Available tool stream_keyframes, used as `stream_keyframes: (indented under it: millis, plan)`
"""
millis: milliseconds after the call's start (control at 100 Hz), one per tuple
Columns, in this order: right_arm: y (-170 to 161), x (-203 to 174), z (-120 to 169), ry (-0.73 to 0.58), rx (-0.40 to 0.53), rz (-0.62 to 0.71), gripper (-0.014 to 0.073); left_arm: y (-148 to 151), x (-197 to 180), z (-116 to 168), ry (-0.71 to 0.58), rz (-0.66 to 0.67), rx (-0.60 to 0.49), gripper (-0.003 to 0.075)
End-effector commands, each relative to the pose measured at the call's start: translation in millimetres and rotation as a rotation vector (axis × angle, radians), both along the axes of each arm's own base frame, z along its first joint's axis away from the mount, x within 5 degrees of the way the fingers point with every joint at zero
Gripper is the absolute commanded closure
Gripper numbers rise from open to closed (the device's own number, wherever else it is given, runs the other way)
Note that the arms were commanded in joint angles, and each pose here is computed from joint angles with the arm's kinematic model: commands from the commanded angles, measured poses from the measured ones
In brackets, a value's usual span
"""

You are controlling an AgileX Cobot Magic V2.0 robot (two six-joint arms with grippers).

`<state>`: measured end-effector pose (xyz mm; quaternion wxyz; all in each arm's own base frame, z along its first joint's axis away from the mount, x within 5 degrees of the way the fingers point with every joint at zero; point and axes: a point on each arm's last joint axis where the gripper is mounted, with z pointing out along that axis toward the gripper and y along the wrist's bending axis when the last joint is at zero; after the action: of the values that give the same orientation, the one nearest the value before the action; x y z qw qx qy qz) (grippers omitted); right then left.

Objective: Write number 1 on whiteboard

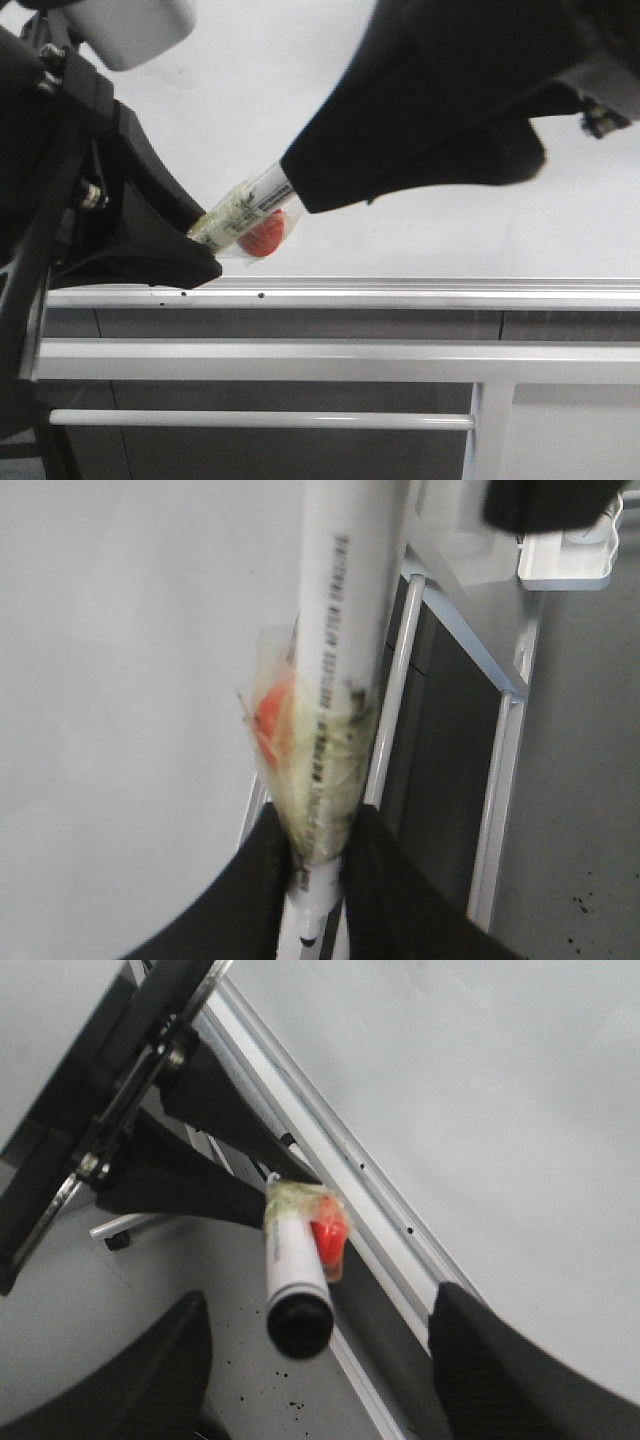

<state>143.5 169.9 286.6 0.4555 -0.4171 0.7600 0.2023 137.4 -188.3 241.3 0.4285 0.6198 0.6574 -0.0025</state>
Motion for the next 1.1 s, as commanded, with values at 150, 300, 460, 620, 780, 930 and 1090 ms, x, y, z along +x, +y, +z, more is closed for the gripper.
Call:
stream_keyframes:
  millis: [150, 300, 460, 620, 780, 930, 1090]
  plan:
    - [9, 9, 27, -0.096, 0.082, -0.011, 0.0177, -8, 0, 19, -0.086, -0.080, -0.065, 0.0741]
    - [13, 12, 26, -0.078, 0.066, -0.002, 0.0177, -9, -1, 20, -0.086, -0.084, -0.069, 0.0741]
    - [18, 8, 24, -0.066, 0.067, 0.017, 0.0177, -11, 0, 24, -0.096, -0.096, -0.091, 0.0741]
    - [18, 7, 24, -0.064, 0.065, 0.022, 0.0178, -13, 1, 29, -0.105, -0.090, -0.099, 0.0741]
    - [18, 7, 24, -0.064, 0.065, 0.022, 0.0178, -12, 2, 28, -0.086, -0.068, -0.100, 0.0741]
    - [18, 7, 24, -0.064, 0.065, 0.022, 0.0179, -10, 3, 27, -0.083, -0.050, -0.081, 0.0741]
    - [18, 7, 24, -0.067, 0.068, 0.021, 0.0288, -9, 3, 27, -0.079, -0.041, -0.075, 0.0741]
